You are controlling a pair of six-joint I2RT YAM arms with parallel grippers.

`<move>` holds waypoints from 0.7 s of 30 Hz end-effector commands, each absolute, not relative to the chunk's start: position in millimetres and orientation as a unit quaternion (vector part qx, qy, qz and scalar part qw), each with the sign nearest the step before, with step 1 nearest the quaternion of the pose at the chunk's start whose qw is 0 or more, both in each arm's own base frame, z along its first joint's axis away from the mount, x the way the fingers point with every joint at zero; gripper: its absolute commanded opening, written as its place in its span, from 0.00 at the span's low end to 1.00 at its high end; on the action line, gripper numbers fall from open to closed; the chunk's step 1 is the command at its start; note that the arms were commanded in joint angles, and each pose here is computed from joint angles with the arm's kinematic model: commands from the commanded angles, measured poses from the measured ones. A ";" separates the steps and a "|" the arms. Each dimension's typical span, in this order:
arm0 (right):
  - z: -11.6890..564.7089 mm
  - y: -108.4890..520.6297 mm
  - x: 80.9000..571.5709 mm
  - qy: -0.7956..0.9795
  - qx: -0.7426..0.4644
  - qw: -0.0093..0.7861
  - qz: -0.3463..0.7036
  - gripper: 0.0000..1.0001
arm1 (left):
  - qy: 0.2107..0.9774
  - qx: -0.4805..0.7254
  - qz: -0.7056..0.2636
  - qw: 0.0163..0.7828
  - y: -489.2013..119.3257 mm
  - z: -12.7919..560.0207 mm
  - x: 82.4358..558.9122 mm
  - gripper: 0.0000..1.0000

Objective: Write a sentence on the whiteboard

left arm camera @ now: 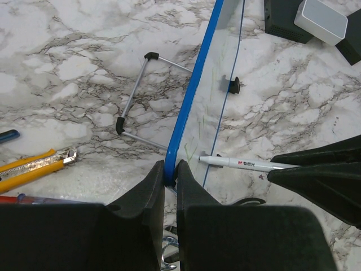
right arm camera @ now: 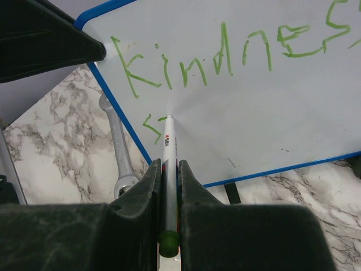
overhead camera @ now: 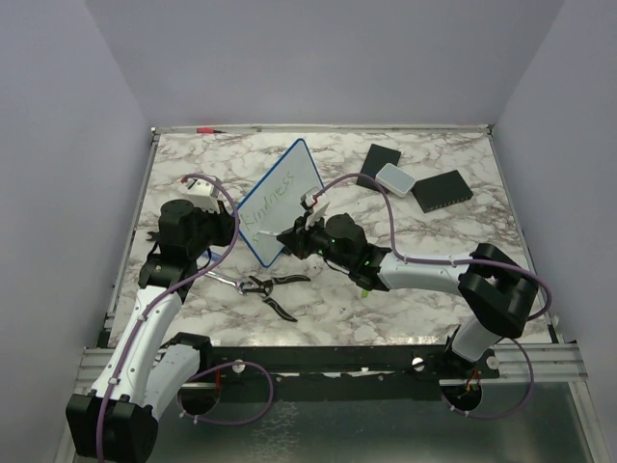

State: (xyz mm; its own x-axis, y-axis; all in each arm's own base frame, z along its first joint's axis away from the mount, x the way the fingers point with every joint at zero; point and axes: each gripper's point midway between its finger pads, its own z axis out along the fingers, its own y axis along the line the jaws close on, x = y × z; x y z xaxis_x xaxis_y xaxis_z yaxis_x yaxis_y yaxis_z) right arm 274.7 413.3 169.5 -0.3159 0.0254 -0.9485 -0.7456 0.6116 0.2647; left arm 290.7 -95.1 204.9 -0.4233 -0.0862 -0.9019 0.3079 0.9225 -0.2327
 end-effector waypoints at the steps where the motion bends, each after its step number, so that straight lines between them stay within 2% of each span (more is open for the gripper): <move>1: 168.5 406.0 289.4 0.739 -0.217 0.544 0.331 0.01 | 0.823 0.074 -0.181 0.533 -95.1 203.3 288.3 0.03; 21: 196.3 410.9 271.5 0.690 -0.257 0.562 0.376 0.01 | 0.824 0.074 -0.180 0.533 -94.7 202.7 288.7 0.03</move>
State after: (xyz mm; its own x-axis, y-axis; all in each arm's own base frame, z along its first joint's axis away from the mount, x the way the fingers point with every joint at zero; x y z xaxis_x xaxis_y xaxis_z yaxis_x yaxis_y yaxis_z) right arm 277.7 405.9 174.6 -0.2855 0.0375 -0.9576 -0.7355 0.6321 0.2440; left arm 290.6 -95.0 205.4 -0.4216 -0.0865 -0.9027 0.3081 0.9226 -0.2323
